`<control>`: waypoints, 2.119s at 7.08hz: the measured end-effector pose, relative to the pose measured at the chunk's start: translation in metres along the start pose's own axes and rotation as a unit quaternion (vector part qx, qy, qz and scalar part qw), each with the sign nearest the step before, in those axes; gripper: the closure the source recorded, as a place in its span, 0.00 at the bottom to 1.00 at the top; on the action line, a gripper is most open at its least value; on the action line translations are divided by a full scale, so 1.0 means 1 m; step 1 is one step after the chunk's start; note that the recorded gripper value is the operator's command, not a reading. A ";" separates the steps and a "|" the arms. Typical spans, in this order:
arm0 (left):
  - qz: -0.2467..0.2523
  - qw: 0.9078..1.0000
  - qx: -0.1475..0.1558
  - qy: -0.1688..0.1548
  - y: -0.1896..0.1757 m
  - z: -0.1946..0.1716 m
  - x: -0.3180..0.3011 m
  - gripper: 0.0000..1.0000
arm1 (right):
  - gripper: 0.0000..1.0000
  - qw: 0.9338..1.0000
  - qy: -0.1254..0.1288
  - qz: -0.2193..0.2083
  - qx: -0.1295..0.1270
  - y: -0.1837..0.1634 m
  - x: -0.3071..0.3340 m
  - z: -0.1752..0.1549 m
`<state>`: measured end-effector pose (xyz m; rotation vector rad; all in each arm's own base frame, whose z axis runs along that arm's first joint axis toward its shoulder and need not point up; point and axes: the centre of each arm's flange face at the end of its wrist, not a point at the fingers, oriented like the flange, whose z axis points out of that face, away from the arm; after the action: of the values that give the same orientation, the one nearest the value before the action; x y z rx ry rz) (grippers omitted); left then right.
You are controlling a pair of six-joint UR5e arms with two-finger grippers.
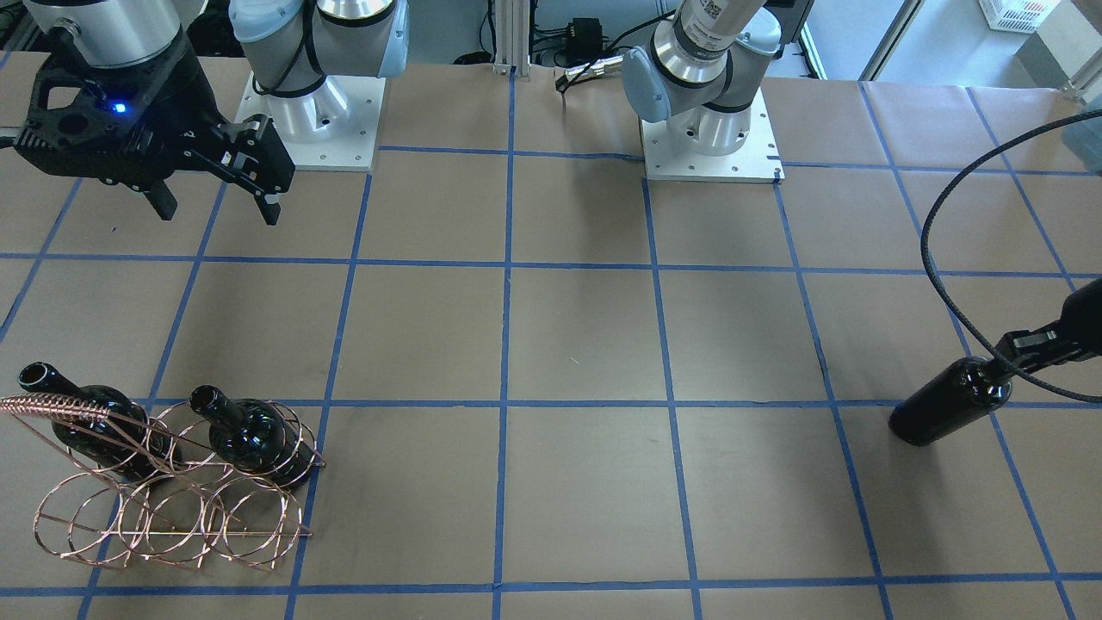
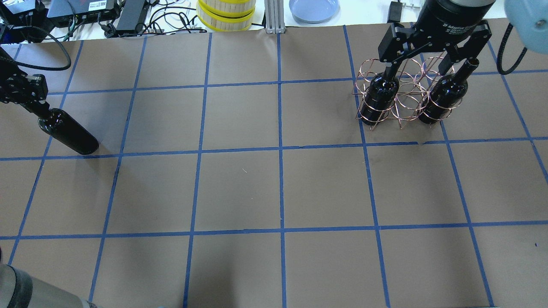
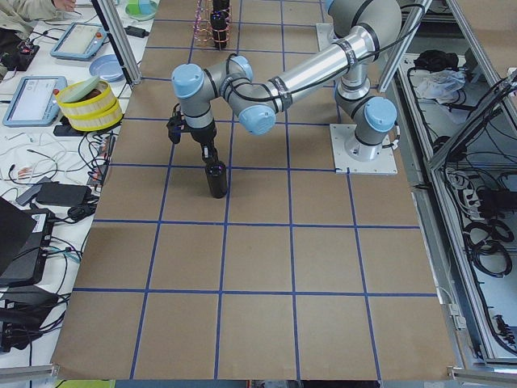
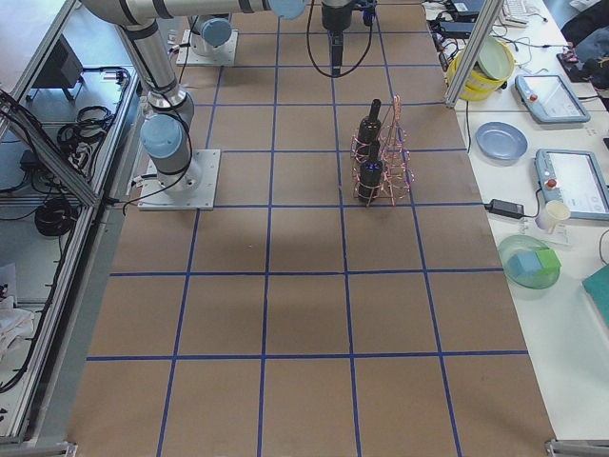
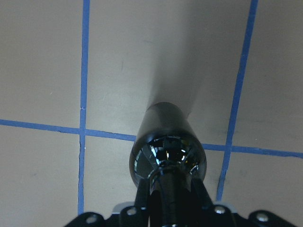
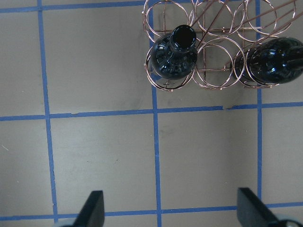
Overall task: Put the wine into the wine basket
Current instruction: 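Lift the bottle upright with the left gripper toward the table center, then lower the bottle upright onto the table and open the left gripper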
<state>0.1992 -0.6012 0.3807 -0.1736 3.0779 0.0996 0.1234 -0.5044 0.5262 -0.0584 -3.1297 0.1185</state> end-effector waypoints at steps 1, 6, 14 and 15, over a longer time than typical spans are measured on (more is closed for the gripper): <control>0.000 1.000 0.003 0.000 0.002 -0.005 0.001 0.98 | 0.00 1.000 0.000 0.000 0.000 0.000 0.000 0.000; -0.015 0.999 0.010 0.030 0.046 -0.067 0.116 1.00 | 0.00 1.000 0.000 0.000 -0.001 0.000 0.000 0.001; -0.004 1.000 0.015 0.018 0.237 -0.059 0.443 1.00 | 0.00 1.000 0.000 0.000 -0.001 0.000 0.000 0.001; -0.001 1.000 0.016 0.017 0.246 -0.048 0.448 1.00 | 0.00 1.000 0.000 0.000 -0.001 0.000 0.000 0.001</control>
<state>-0.2760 -0.4098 0.4166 -0.1776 3.1111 0.0488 0.1234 -0.5043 0.5254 -0.0583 -3.1298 0.1152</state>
